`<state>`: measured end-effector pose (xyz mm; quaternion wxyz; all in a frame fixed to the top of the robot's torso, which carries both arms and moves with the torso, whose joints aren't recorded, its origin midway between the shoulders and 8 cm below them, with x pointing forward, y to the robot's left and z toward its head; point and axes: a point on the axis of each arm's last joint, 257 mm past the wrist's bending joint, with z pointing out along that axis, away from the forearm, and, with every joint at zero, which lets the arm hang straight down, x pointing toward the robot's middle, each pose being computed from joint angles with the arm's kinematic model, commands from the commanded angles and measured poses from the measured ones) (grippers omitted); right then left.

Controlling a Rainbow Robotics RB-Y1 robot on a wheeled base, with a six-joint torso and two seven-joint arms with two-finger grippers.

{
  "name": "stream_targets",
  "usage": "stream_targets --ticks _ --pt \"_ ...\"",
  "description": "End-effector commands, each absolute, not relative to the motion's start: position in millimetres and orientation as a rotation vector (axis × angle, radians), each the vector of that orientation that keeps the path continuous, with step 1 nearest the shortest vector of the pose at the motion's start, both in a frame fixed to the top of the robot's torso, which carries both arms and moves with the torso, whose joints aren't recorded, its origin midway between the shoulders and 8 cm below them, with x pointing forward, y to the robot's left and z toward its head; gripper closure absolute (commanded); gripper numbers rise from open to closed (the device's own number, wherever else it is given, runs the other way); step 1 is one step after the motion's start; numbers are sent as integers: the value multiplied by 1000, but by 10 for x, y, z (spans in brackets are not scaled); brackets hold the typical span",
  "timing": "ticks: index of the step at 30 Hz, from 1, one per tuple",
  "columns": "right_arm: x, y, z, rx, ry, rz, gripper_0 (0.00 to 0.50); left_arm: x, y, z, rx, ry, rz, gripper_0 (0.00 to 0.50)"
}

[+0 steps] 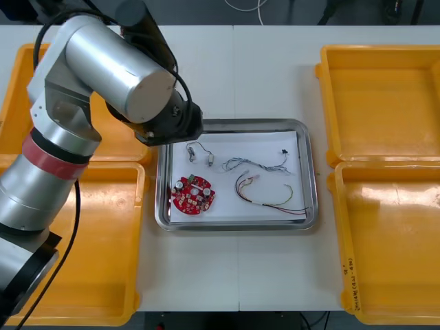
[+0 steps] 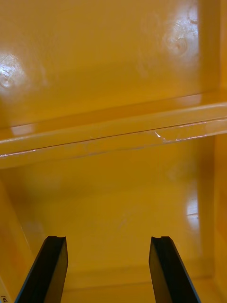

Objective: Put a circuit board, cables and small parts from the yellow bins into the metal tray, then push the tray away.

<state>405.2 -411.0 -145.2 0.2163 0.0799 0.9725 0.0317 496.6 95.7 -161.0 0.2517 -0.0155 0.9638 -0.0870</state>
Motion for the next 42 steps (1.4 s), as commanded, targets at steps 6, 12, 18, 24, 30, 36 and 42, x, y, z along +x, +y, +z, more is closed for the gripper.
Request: stream_targets --ticks 6,12,18,24,30,36,42 --pt "4049 -4277 -1341 203 2678 23 0 5118 1574 -951 82 2540 -196 0" --pt "4049 -4270 -1335 201 2676 26 0 5046 1938 -854 124 2570 -135 0" --pt "4049 -4272 -1338 200 2677 26 0 5079 2124 -673 132 2527 -154 0" --pt "4049 -4272 -1338 202 2677 27 0 4998 2296 -646 124 2496 -155 0" --pt "4053 -4284 -1332 204 2675 22 0 4829 2591 -753 105 2491 -123 0" --pt "4048 -4277 -1334 206 2676 26 0 4668 2807 -861 74 2489 -98 0" --pt "4046 -4262 -1335 198 2678 32 0 4450 3034 -1080 33 2518 -62 0"
